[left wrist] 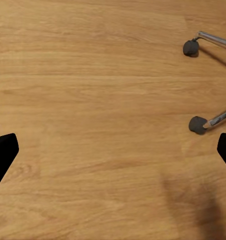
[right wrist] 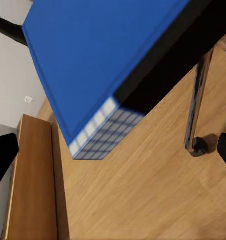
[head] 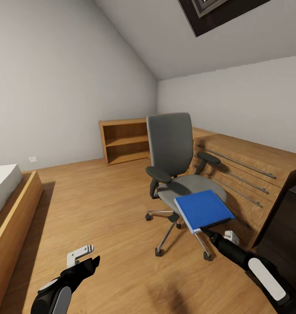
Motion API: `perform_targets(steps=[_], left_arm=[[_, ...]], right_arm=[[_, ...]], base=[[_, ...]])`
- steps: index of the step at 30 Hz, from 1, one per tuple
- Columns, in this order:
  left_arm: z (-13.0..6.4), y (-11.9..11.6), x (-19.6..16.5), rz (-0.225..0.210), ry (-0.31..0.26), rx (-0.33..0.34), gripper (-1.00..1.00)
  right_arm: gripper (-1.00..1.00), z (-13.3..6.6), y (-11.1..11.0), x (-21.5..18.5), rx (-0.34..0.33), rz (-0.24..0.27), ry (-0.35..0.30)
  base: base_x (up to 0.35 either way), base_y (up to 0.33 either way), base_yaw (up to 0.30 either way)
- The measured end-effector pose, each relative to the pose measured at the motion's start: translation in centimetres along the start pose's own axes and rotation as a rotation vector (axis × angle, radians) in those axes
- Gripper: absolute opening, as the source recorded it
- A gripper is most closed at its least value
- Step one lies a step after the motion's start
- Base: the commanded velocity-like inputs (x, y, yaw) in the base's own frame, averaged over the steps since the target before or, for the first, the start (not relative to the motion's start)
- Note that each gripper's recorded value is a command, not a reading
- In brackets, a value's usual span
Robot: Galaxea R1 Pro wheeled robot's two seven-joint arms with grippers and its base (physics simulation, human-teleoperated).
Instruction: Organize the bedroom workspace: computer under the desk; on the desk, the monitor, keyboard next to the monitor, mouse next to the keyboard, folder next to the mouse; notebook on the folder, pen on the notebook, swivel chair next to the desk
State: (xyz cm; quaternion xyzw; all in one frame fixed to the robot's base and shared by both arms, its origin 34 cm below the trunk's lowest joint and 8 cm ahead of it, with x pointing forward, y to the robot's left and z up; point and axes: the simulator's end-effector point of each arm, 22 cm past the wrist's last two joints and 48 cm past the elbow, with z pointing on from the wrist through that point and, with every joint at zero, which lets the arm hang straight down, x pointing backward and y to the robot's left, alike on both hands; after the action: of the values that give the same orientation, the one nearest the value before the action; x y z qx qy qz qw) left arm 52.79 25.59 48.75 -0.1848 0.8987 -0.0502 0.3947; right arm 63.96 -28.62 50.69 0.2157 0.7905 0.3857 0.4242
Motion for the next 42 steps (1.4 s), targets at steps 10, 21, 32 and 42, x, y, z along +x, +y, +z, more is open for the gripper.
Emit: perform_targets(steps=[10,21,32,42], left_arm=[[0.0,-0.1,0.0,0.001,0.000,0.002,1.00],[0.0,-0.2,0.0,0.001,0.000,0.004,1.00],[0.0,-0.2,0.1,0.001,0.002,0.004,1.00],[0.7,0.2,1.4,0.002,0.001,0.006,1.00]], right_arm=[[1.00,-1.3,-1.1,-1.0,-0.076,0.080,-0.044],[1.00,-2.2,-2.6,-2.7,-0.081,0.187,-0.111],[1.00,-2.1,-2.4,-2.5,-0.084,0.186,-0.111],[1.00,-1.9,-3.7,-1.5,-0.083,0.187,-0.112]], base=[[0.000,0.000,0.000],[0.000,0.000,0.000],[0.000,0.000,0.000],[0.000,0.000,0.000]])
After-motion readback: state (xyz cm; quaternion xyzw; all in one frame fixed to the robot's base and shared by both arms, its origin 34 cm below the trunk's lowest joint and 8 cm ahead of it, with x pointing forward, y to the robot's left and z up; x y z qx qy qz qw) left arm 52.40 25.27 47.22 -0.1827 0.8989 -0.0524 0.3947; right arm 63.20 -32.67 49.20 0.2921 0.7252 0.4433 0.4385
